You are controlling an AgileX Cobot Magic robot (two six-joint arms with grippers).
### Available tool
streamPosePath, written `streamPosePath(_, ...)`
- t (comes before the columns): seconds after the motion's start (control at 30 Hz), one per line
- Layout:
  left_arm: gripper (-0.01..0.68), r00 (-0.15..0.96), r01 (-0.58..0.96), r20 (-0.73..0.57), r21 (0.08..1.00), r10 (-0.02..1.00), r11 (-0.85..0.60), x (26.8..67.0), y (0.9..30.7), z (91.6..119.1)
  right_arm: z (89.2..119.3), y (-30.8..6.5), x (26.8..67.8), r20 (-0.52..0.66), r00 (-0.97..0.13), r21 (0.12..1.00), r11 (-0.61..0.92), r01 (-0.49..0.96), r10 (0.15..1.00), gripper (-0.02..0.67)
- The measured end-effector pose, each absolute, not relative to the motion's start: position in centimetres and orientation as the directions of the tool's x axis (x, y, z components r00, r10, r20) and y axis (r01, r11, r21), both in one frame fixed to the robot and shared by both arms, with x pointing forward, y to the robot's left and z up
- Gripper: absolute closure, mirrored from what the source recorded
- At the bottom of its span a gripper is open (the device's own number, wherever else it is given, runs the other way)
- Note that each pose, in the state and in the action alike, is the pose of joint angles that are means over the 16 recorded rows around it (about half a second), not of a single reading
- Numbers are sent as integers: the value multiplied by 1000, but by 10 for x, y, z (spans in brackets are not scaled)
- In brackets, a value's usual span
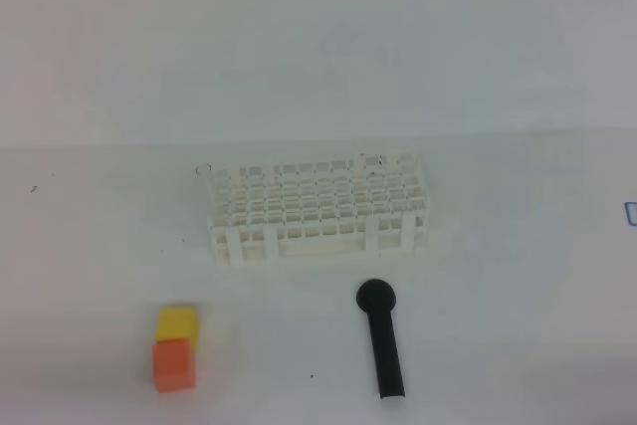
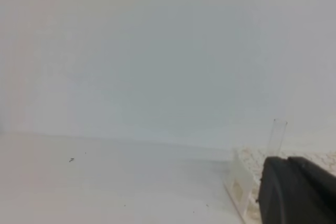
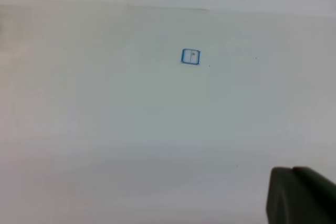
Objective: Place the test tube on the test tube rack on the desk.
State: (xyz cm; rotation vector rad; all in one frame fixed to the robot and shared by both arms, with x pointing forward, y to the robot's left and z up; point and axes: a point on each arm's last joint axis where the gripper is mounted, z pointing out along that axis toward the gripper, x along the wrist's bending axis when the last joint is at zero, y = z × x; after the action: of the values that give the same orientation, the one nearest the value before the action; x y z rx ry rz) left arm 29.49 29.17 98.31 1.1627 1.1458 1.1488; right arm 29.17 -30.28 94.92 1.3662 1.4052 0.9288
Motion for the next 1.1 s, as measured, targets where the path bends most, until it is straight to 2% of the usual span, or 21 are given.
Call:
streamPosePath(0.4,673,65,-54,-50,997,997,54,295,292,984,949,-303,292,-113,57,954,92,284,992,650)
streamPosePath(0.73,673,35,-64,-126,990,991,128,295,298,984,949,-303,292,-112,57,955,91,284,992,650)
streamPosePath(0.93,673,70,-65,-145,987,987,150,295,298,985,949,-303,292,-110,57,955,90,284,992,650)
streamPosePath(1.1,673,94,6,-103,995,990,103,295,295,979,949,-303,292,-109,57,955,89,284,992,650)
